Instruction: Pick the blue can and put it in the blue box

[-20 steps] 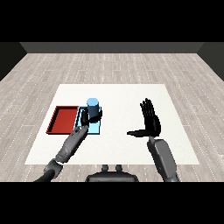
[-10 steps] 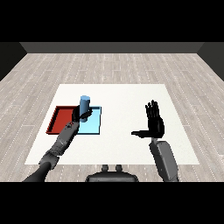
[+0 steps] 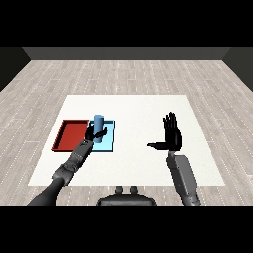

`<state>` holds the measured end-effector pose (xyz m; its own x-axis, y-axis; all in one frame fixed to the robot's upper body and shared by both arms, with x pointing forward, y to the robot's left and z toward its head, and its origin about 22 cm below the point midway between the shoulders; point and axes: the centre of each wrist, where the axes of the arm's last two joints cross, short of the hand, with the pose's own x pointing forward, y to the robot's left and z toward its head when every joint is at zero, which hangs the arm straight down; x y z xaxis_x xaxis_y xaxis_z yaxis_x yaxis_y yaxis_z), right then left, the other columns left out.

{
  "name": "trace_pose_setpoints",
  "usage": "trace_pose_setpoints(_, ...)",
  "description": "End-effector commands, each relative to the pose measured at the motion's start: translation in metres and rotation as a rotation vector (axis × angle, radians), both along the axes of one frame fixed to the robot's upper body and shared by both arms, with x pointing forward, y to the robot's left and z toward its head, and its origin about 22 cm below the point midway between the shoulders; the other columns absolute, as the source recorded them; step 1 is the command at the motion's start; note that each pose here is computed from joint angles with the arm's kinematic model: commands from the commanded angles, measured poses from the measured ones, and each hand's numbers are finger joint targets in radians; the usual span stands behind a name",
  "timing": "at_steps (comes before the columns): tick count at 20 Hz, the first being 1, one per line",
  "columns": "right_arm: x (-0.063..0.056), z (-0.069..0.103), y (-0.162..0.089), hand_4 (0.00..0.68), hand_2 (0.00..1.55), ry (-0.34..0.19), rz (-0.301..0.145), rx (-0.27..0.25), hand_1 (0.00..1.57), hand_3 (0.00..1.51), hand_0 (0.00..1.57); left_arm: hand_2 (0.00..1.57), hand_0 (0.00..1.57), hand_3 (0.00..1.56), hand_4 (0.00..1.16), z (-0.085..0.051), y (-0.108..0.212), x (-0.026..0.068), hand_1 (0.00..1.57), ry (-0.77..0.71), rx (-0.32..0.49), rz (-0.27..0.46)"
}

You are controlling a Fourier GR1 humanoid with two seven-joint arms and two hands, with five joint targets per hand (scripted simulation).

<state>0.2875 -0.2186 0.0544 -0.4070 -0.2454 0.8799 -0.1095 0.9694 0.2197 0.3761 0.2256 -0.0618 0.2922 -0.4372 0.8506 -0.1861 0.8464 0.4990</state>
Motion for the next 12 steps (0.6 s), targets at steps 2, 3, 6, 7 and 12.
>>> trace_pose_setpoints(2,-0.004,-0.005,-0.019,0.000,0.00,0.019,-0.022,-0.002,0.00,0.00,0.00,1.14,1.15,1.06,0.89,-0.019,0.009,-0.0150,1.15,0.080,-0.045,0.068)
trace_pose_setpoints(3,0.004,0.004,-0.015,0.000,0.00,0.013,-0.012,0.010,0.00,0.00,0.00,0.94,0.86,0.98,0.81,-0.022,0.003,-0.0170,0.86,0.097,-0.077,0.103)
trace_pose_setpoints(6,0.000,-0.005,-0.013,0.000,0.00,-0.009,-0.004,0.046,0.00,0.00,0.00,0.59,0.58,0.51,0.54,-0.015,0.009,-0.0107,0.58,0.139,-0.096,0.085)
trace_pose_setpoints(7,-0.008,-0.004,-0.030,0.000,0.00,-0.007,0.001,0.037,0.00,0.00,0.00,0.20,0.00,0.00,0.61,-0.010,0.013,-0.0064,0.00,0.202,-0.029,0.083)
trace_pose_setpoints(12,-0.006,0.010,-0.012,0.000,0.00,-0.036,0.007,0.014,0.00,0.00,0.00,0.00,0.00,0.00,0.00,0.003,0.016,0.0033,0.00,0.139,0.051,0.161)
